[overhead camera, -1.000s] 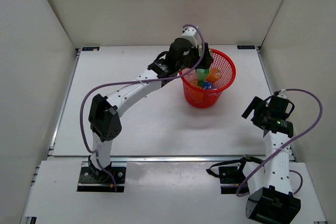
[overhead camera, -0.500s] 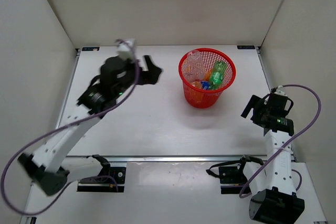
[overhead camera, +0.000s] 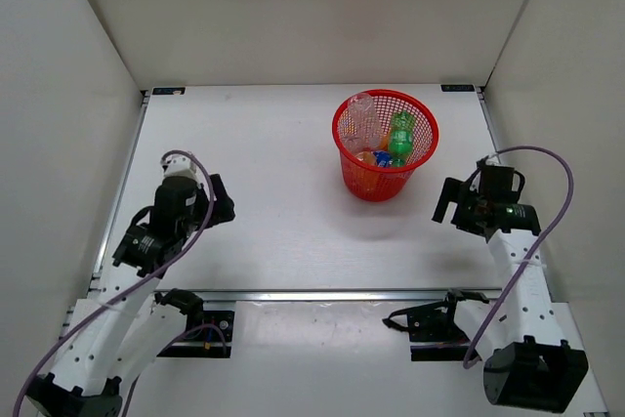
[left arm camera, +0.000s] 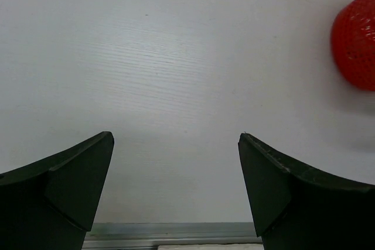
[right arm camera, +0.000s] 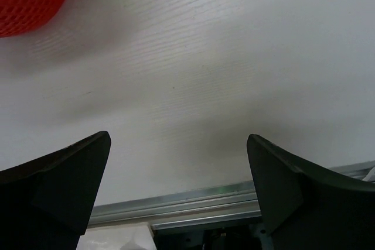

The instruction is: Put the plastic bottles in the bin

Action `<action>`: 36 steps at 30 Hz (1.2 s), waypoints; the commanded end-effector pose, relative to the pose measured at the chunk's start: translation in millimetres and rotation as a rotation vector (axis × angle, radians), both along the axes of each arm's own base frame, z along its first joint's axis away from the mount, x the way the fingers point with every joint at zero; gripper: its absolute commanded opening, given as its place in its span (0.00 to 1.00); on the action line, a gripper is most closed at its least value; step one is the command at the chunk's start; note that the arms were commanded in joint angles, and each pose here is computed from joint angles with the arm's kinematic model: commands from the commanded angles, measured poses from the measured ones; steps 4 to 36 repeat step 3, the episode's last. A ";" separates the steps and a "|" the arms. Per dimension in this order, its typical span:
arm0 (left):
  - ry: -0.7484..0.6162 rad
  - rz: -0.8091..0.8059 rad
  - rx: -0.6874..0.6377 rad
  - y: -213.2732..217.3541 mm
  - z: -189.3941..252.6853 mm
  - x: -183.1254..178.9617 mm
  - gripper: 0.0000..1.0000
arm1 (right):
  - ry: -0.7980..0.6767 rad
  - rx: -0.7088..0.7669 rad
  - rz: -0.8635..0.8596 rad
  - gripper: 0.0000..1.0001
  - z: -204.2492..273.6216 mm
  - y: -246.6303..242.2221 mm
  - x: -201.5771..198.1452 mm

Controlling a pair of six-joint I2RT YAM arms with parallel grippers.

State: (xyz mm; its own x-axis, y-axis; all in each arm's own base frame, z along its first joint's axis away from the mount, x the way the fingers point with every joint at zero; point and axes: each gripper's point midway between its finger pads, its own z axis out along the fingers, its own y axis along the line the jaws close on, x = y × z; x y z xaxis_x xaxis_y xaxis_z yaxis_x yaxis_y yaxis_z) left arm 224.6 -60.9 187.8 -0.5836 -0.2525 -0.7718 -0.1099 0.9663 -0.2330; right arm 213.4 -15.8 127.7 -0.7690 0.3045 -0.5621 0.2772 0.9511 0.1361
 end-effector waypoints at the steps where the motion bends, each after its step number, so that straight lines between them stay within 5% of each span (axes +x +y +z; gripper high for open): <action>1: -0.058 -0.019 -0.084 -13.5 15.1 3.6 0.98 | -0.039 -0.014 -0.008 0.99 19.2 1.3 0.6; 36: -0.068 -0.012 -0.071 -10.6 20.4 6.8 0.98 | -0.048 -0.016 -0.019 0.99 19.9 -2.0 0.3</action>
